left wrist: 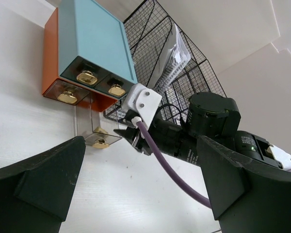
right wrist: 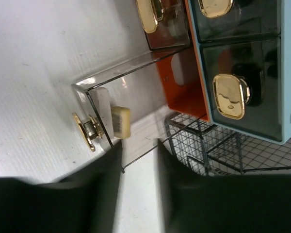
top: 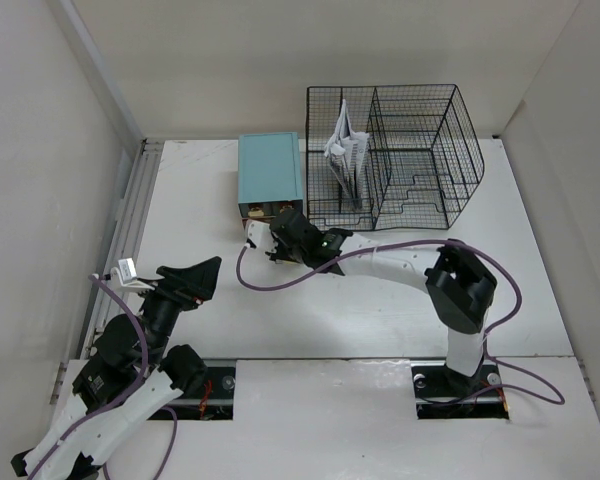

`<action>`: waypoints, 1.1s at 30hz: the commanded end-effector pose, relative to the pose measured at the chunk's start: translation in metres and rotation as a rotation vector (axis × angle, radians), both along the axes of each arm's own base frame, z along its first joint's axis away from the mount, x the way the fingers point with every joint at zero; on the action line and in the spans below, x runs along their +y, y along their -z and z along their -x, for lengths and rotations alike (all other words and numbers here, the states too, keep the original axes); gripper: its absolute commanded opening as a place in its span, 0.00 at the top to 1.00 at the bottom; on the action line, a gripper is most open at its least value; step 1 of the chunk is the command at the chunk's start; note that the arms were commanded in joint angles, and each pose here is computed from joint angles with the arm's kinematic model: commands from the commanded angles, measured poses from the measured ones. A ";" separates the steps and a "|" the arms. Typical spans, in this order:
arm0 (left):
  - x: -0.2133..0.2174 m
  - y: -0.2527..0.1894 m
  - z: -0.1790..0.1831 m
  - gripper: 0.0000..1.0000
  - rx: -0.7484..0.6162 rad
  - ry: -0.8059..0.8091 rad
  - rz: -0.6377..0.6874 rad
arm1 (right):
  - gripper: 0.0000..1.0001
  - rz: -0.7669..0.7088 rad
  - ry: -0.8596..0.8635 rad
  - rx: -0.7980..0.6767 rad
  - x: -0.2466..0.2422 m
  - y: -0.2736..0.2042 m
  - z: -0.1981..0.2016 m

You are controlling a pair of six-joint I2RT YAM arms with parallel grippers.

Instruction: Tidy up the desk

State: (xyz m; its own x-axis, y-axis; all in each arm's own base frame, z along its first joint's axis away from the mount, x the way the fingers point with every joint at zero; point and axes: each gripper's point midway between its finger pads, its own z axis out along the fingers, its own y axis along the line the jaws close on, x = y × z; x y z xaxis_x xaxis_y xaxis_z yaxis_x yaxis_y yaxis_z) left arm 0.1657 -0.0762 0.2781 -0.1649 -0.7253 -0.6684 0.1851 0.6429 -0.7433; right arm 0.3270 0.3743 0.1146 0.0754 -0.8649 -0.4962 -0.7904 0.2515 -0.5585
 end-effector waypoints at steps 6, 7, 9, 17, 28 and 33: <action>0.030 -0.039 0.029 0.02 -0.177 0.004 0.164 | 1.00 -0.240 -0.280 0.178 0.044 -0.043 0.043; 0.030 -0.039 0.029 0.02 -0.177 0.004 0.164 | 1.00 -0.218 -0.315 0.253 0.037 -0.033 0.049; 0.030 -0.039 0.029 0.02 -0.177 0.004 0.164 | 1.00 -0.209 -0.392 0.333 0.040 -0.023 0.059; 0.030 -0.039 0.029 0.02 -0.177 0.004 0.164 | 1.00 -0.137 -0.357 0.560 0.028 0.033 0.058; 0.032 -0.043 0.030 0.02 -0.184 0.004 0.171 | 1.00 -0.133 0.100 0.193 0.017 0.037 -0.052; 0.032 -0.043 0.030 0.02 -0.184 0.004 0.171 | 1.00 -0.150 0.218 0.054 0.009 0.020 -0.095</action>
